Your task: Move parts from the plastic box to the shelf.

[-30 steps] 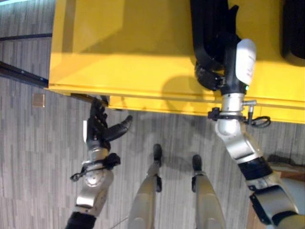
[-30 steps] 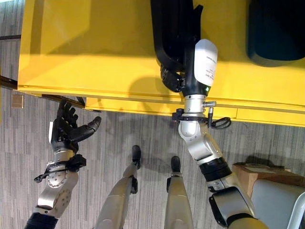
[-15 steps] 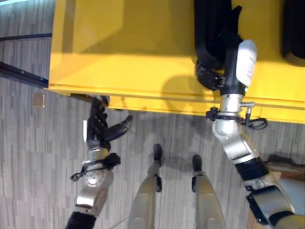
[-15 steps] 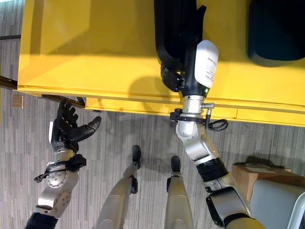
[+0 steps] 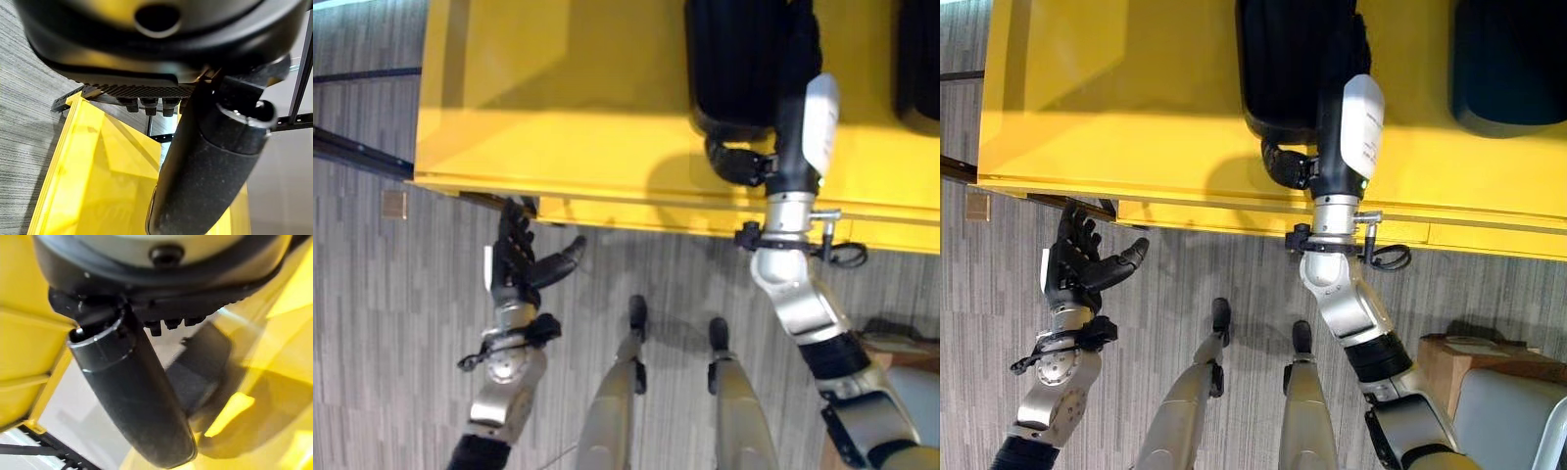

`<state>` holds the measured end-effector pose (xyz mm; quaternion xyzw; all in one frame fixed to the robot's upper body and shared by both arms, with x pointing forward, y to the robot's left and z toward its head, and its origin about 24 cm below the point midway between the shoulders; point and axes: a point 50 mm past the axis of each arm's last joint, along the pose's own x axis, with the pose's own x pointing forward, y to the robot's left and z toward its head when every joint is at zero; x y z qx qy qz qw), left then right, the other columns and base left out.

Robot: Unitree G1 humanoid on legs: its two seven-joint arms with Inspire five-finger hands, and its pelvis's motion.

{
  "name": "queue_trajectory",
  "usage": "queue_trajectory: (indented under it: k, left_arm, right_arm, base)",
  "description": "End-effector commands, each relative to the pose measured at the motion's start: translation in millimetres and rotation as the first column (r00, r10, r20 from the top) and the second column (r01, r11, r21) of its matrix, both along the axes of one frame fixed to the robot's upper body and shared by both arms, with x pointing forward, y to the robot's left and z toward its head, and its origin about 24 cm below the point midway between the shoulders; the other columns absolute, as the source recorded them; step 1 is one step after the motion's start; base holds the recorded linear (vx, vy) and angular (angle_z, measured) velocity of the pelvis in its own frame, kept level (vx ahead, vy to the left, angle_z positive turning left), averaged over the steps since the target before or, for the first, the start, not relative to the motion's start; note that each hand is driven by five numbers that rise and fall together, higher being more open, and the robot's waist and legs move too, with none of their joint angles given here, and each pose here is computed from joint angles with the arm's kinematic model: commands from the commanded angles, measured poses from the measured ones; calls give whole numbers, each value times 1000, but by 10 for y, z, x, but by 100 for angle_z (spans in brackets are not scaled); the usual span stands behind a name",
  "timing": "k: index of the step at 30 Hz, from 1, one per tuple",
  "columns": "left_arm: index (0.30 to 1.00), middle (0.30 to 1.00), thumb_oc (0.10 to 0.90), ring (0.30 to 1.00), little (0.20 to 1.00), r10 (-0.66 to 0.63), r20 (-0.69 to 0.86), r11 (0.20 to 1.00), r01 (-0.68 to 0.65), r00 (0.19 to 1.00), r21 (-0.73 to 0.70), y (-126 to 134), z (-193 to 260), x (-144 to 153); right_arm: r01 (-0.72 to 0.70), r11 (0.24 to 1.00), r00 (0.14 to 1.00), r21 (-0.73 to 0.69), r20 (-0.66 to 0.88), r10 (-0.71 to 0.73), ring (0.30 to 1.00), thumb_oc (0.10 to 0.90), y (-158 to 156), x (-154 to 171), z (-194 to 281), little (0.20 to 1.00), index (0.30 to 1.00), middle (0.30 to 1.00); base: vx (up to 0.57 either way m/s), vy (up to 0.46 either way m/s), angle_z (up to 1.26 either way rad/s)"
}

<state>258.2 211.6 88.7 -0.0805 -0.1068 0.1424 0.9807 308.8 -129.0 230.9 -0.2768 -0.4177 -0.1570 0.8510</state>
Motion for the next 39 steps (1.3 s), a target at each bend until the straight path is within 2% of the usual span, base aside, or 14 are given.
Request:
queue_trajectory:
  k: [1,2,3,7,13,22,25,28,31,33,34,35,36,39]
  left_arm:
    - [1000,1000,900,1000,1000,17,177,1000,-15,984,-14,-3,295,-57]
    - [1000,1000,900,1000,1000,17,177,1000,-15,984,-14,-2,295,-58]
    - [1000,1000,900,1000,1000,12,178,1000,-8,984,-18,-14,299,-66]
    - [1000,1000,900,1000,1000,10,165,1000,-5,986,-29,-7,267,-93]
    - [1000,1000,900,1000,1000,12,175,999,-6,984,-34,9,285,-123]
    - [1000,1000,900,1000,1000,-3,195,1000,5,981,-11,-19,340,-132]
    - [1000,1000,900,1000,1000,-19,206,1000,16,978,13,-33,370,-147]
    - [1000,1000,900,1000,1000,-13,215,999,3,976,46,3,395,-176]
    - [1000,1000,900,1000,1000,-15,209,998,2,978,61,4,386,-185]
    - [1000,1000,900,1000,1000,-26,193,996,10,981,83,15,358,-198]
    - [1000,1000,900,1000,1000,-31,172,995,14,985,100,52,324,-204]
    - [1000,1000,900,1000,1000,-33,170,995,16,985,100,48,319,-204]
    - [1000,1000,900,1000,1000,-32,150,995,17,988,99,92,272,-203]
    - [1000,1000,900,1000,1000,-23,114,996,12,993,92,124,173,-176]
  right_arm:
    - [-210,978,940,5,276,200,1000,900,223,-316,425,1000,1000,1000]
    - [-210,978,940,5,276,201,1000,900,222,-318,424,1000,1000,1000]
    - [-296,955,909,12,311,278,1000,900,304,-419,476,1000,1000,1000]
    - [-468,884,811,-18,387,438,1000,900,494,-668,581,1000,1000,1000]
    - [-523,852,757,-27,445,478,1000,900,522,-800,656,1000,1000,1000]
    - [-481,876,738,-21,529,418,1000,900,355,-958,699,1000,1000,1000]
    - [-392,918,775,-62,515,366,1000,900,267,-956,639,1000,1000,1000]
    - [-167,973,851,-160,476,224,1000,900,49,-931,497,1000,1000,1000]
    - [-49,975,883,-216,446,144,1000,900,-121,-961,395,1000,1000,1000]
    - [42,948,926,-315,367,81,1000,900,-274,-958,249,1000,1000,1000]
    - [76,919,961,-388,275,36,1000,900,-398,-929,119,1000,1000,1000]
    - [77,918,961,-389,274,36,1000,900,-403,-930,115,1000,1000,1000]
    - [97,896,989,-433,142,-39,1000,900,-566,-851,-94,1000,1000,1000]
    - [115,860,989,-497,-25,-147,1000,900,-744,-764,-456,1000,1000,1000]
  base:
    - [0,0,0]
    - [0,0,0]
    - [0,0,0]
    - [0,0,0]
    - [0,0,0]
    - [0,0,0]
    - [0,-27,-11]
    - [-7,-16,-7]
    - [-10,-4,-6]
    - [8,7,-10]
    - [12,8,-18]
    - [16,15,-22]
    - [17,20,-19]
    - [11,23,0]
